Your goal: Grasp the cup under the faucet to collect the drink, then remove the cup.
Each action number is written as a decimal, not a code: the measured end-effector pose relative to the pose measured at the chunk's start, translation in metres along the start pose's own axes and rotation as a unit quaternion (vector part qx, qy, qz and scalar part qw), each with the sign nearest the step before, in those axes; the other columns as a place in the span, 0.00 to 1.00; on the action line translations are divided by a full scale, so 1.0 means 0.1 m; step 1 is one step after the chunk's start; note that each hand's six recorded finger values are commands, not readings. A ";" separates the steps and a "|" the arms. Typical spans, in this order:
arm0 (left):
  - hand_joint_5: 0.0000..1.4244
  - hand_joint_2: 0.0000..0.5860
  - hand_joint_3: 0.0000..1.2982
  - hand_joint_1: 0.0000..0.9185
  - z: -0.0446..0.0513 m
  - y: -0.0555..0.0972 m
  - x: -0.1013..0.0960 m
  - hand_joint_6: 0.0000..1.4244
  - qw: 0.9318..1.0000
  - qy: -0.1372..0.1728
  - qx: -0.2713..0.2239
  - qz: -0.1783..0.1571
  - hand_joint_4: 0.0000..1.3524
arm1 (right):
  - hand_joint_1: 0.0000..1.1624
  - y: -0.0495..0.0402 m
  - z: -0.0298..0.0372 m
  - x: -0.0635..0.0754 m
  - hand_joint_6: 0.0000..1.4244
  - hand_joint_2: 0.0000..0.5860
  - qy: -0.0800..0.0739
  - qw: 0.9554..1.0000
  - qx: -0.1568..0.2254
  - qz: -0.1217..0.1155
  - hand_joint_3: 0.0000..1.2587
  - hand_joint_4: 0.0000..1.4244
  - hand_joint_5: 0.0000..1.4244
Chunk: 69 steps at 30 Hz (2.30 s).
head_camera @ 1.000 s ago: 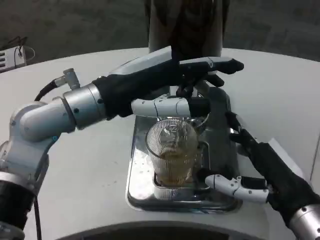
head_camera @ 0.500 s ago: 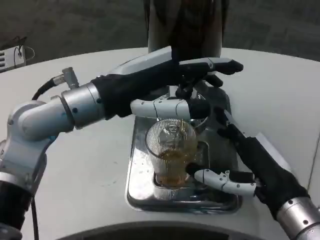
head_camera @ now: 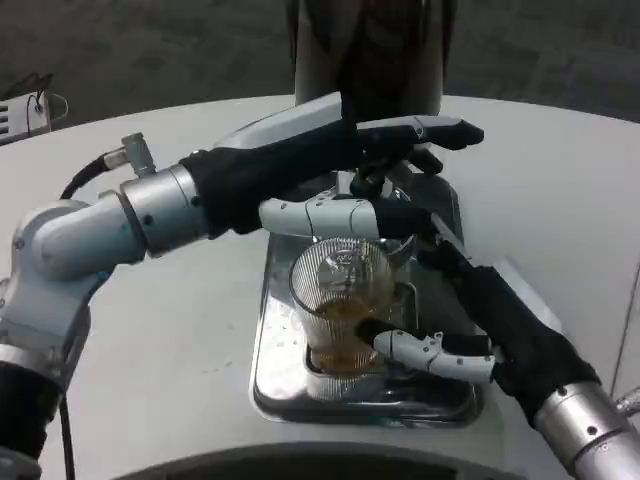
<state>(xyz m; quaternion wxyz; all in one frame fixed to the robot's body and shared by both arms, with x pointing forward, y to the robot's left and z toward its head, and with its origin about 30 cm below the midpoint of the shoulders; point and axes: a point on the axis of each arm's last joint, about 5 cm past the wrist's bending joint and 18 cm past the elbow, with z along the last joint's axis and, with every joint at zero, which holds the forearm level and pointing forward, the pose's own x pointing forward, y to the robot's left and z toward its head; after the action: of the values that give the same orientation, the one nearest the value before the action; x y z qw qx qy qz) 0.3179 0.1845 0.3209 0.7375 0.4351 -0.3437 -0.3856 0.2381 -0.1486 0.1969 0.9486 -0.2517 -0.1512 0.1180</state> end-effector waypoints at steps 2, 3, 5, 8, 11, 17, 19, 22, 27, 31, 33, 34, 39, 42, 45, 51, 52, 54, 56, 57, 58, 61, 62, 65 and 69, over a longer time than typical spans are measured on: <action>0.13 0.08 0.11 0.00 0.000 0.00 0.00 0.19 1.000 0.000 0.001 0.000 0.07 | 0.65 0.007 -0.007 0.01 0.04 0.39 0.001 1.000 0.002 0.002 0.00 0.00 0.05; 0.13 0.08 0.11 0.00 0.000 0.00 0.00 0.19 1.000 0.000 0.001 0.000 0.07 | 0.65 0.009 -0.008 0.01 0.04 0.39 0.001 1.000 0.003 0.002 0.00 0.00 0.05; 0.13 0.08 0.11 0.00 0.001 0.01 -0.01 0.19 1.000 0.001 0.001 0.001 0.07 | 0.65 0.013 -0.008 0.02 0.04 0.39 0.000 1.000 0.005 0.004 0.00 0.00 0.05; 0.14 0.09 0.11 0.00 0.001 0.01 -0.01 0.19 1.000 0.002 0.002 0.002 0.08 | 0.65 0.018 -0.007 0.02 0.04 0.39 -0.002 1.000 0.007 0.005 0.00 0.00 0.05; 0.14 0.10 0.12 0.00 0.002 0.01 -0.03 0.20 1.000 0.002 0.003 0.009 0.08 | 0.65 0.020 -0.003 0.03 0.04 0.39 -0.006 1.000 0.009 0.006 0.00 0.00 0.05; 0.15 0.12 0.12 0.00 -0.002 0.00 -0.06 0.21 1.000 0.003 0.001 0.026 0.09 | 0.65 0.032 -0.018 0.04 0.04 0.39 -0.005 1.000 0.013 0.008 0.00 0.00 0.05; 0.15 0.13 0.13 0.00 -0.002 -0.01 -0.09 0.21 0.999 0.002 0.001 0.034 0.09 | 0.65 0.032 -0.018 0.04 0.04 0.39 -0.005 1.000 0.014 0.008 0.00 0.00 0.06; 0.15 0.13 0.13 0.00 -0.013 -0.05 -0.12 0.21 0.999 0.000 -0.005 0.054 0.09 | 0.65 0.031 -0.019 0.04 0.04 0.39 -0.006 1.000 0.014 0.006 0.00 0.00 0.06; 0.16 0.15 0.14 0.00 -0.019 -0.09 -0.19 0.24 0.996 -0.010 -0.014 0.088 0.11 | 0.65 0.030 -0.019 0.04 0.04 0.39 -0.006 1.000 0.015 0.006 0.00 0.00 0.06; 0.19 0.16 0.17 0.00 -0.008 -0.10 -0.25 0.26 0.992 -0.018 -0.015 0.121 0.13 | 0.65 0.027 -0.015 0.04 0.04 0.40 -0.008 1.000 0.016 0.006 0.00 0.00 0.06; 0.20 0.15 0.18 0.00 0.002 -0.11 -0.29 0.27 0.990 -0.022 -0.016 0.137 0.15 | 0.65 0.023 -0.007 0.03 0.05 0.40 -0.011 1.000 0.016 0.005 0.00 0.00 0.06; 0.21 0.15 0.18 0.00 0.005 -0.11 -0.31 0.27 0.989 -0.025 -0.017 0.144 0.15 | 0.65 0.022 -0.001 0.03 0.05 0.41 -0.012 1.000 0.017 0.004 0.00 0.01 0.07; 0.22 0.16 0.19 0.00 0.035 -0.13 -0.42 0.28 0.985 -0.031 -0.017 0.171 0.17 | 0.64 0.019 0.020 0.02 0.05 0.41 -0.021 1.000 0.020 0.004 0.00 0.01 0.07; 0.23 0.16 0.19 0.00 0.042 -0.16 -0.52 0.29 0.982 -0.028 -0.021 0.185 0.17 | 0.64 0.019 0.016 0.01 0.05 0.41 -0.022 1.000 0.022 0.004 0.00 0.01 0.07; 0.23 0.16 0.20 0.00 0.040 -0.18 -0.62 0.29 0.980 -0.015 -0.025 0.198 0.17 | 0.64 0.019 0.015 0.01 0.05 0.41 -0.023 0.999 0.022 0.004 0.00 0.01 0.07; 0.24 0.16 0.20 0.00 0.007 -0.24 -0.86 0.29 0.974 0.034 -0.033 0.223 0.18 | 0.64 0.043 0.001 -0.01 0.05 0.41 -0.019 1.000 0.024 0.008 0.00 0.01 0.07; 0.24 0.16 0.20 0.00 0.001 -0.25 -0.89 0.30 0.973 0.041 -0.034 0.224 0.18 | 0.64 0.046 -0.001 -0.02 0.05 0.41 -0.019 1.000 0.024 0.009 0.00 0.01 0.07; 0.24 0.16 0.20 0.00 -0.014 -0.29 -1.01 0.30 0.971 0.065 -0.034 0.227 0.18 | 0.64 0.061 -0.007 -0.02 0.05 0.41 -0.017 1.000 0.024 0.009 0.00 0.01 0.07; 0.24 0.17 0.20 0.00 -0.024 -0.32 -1.11 0.30 0.969 0.086 -0.034 0.230 0.18 | 0.64 0.073 -0.010 -0.03 0.05 0.41 -0.016 1.000 0.025 0.008 0.00 0.01 0.07; 0.24 0.17 0.20 0.00 -0.028 -0.34 -1.16 0.30 0.967 0.097 -0.033 0.232 0.18 | 0.64 0.081 -0.010 -0.02 0.05 0.40 -0.016 1.000 0.026 0.006 0.00 0.01 0.07; 0.24 0.17 0.20 0.00 -0.034 -0.36 -1.21 0.30 0.966 0.111 -0.031 0.231 0.18 | 0.64 0.093 -0.011 -0.02 0.05 0.40 -0.016 1.000 0.026 0.004 0.00 0.01 0.07; 0.24 0.17 0.20 0.00 -0.048 -0.43 -1.31 0.30 0.962 0.137 -0.034 0.232 0.18 | 0.65 0.131 -0.011 -0.01 0.06 0.40 -0.016 0.999 0.029 0.005 0.00 0.01 0.07; 0.23 0.17 0.19 0.00 -0.052 -0.45 -1.33 0.29 0.961 0.143 -0.035 0.234 0.17 | 0.66 0.147 -0.010 -0.01 0.06 0.39 -0.017 0.999 0.029 0.006 0.00 0.01 0.07; 0.23 0.17 0.19 0.00 -0.069 -0.52 -1.42 0.29 0.955 0.165 -0.040 0.241 0.17 | 0.67 0.182 -0.010 0.00 0.06 0.38 -0.020 0.999 0.031 0.002 0.00 0.01 0.07; 0.22 0.16 0.19 0.00 -0.096 -0.62 -1.50 0.29 0.951 0.196 -0.046 0.234 0.17 | 0.67 0.237 -0.040 0.01 0.06 0.37 -0.015 0.999 0.033 0.001 0.00 0.01 0.08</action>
<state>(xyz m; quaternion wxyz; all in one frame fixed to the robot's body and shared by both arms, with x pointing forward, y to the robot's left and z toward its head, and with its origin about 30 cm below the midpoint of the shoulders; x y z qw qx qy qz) 0.2394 0.2981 0.2354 0.8788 0.3753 -0.2670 -0.1246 0.2368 -0.1301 0.1817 0.9539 -0.2186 -0.1613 0.1277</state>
